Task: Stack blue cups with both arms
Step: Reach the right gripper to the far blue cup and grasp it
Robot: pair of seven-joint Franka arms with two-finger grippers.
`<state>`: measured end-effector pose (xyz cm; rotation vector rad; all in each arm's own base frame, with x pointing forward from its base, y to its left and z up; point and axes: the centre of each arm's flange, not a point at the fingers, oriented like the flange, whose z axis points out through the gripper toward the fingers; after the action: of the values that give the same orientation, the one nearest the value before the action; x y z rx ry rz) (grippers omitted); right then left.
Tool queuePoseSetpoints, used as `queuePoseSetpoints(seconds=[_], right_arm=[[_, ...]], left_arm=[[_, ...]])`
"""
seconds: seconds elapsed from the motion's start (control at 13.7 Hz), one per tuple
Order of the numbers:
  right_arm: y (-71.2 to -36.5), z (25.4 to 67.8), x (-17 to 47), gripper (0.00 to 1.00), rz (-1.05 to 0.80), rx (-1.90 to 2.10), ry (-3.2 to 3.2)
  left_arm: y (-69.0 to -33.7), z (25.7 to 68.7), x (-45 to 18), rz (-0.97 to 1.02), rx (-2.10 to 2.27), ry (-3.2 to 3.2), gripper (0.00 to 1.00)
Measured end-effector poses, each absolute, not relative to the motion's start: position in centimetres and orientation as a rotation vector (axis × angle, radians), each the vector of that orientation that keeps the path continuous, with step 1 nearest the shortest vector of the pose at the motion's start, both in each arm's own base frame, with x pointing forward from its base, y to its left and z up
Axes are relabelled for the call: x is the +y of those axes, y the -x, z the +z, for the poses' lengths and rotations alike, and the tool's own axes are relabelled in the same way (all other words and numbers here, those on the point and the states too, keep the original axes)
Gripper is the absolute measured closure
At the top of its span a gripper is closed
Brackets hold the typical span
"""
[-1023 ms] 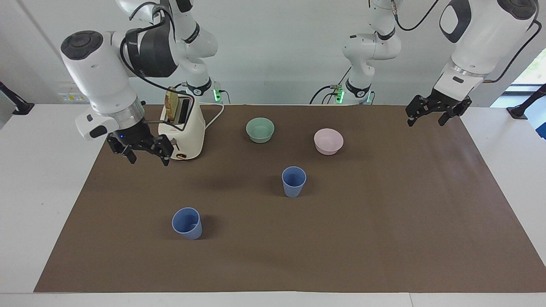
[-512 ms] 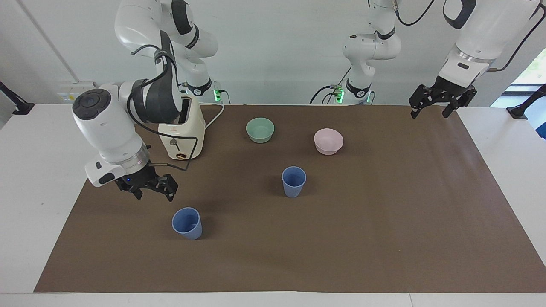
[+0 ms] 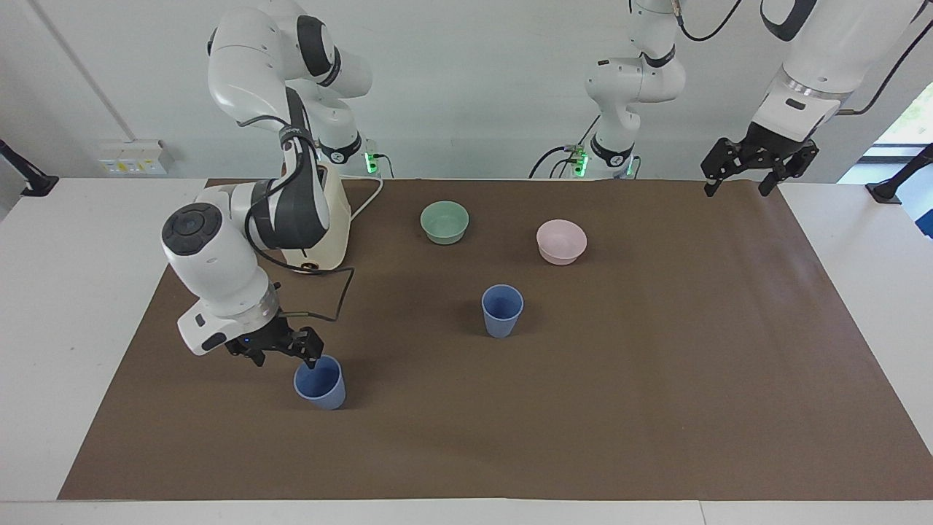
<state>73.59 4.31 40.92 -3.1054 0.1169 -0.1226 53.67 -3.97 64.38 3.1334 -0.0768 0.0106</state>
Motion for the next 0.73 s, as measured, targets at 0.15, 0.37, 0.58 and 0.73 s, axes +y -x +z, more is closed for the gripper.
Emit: queuePoseSetpoints(seconds=[0.15, 0.37, 0.58, 0.73], right_arm=[[-73.8, 39.9, 4.9, 0.0, -0.133, 0.106, 3.104], [-73.8, 39.4, 4.9, 0.05, -0.127, 0.103, 3.105], [-73.9, 39.2, 5.0, 0.08, -0.154, 0.103, 3.102], [-73.8, 38.7, 5.0, 0.13, -0.156, 0.102, 3.102]], left_arm=[[-53.7, 64.4, -4.0, 0.009, -0.076, -3.133, 0.0], [-53.7, 64.4, -3.9, 0.008, -0.076, -3.133, 0.0], [-53.7, 64.4, -3.9, 0.008, -0.076, -3.133, 0.0], [-53.7, 64.4, -3.9, 0.008, -0.076, -3.134, 0.0]])
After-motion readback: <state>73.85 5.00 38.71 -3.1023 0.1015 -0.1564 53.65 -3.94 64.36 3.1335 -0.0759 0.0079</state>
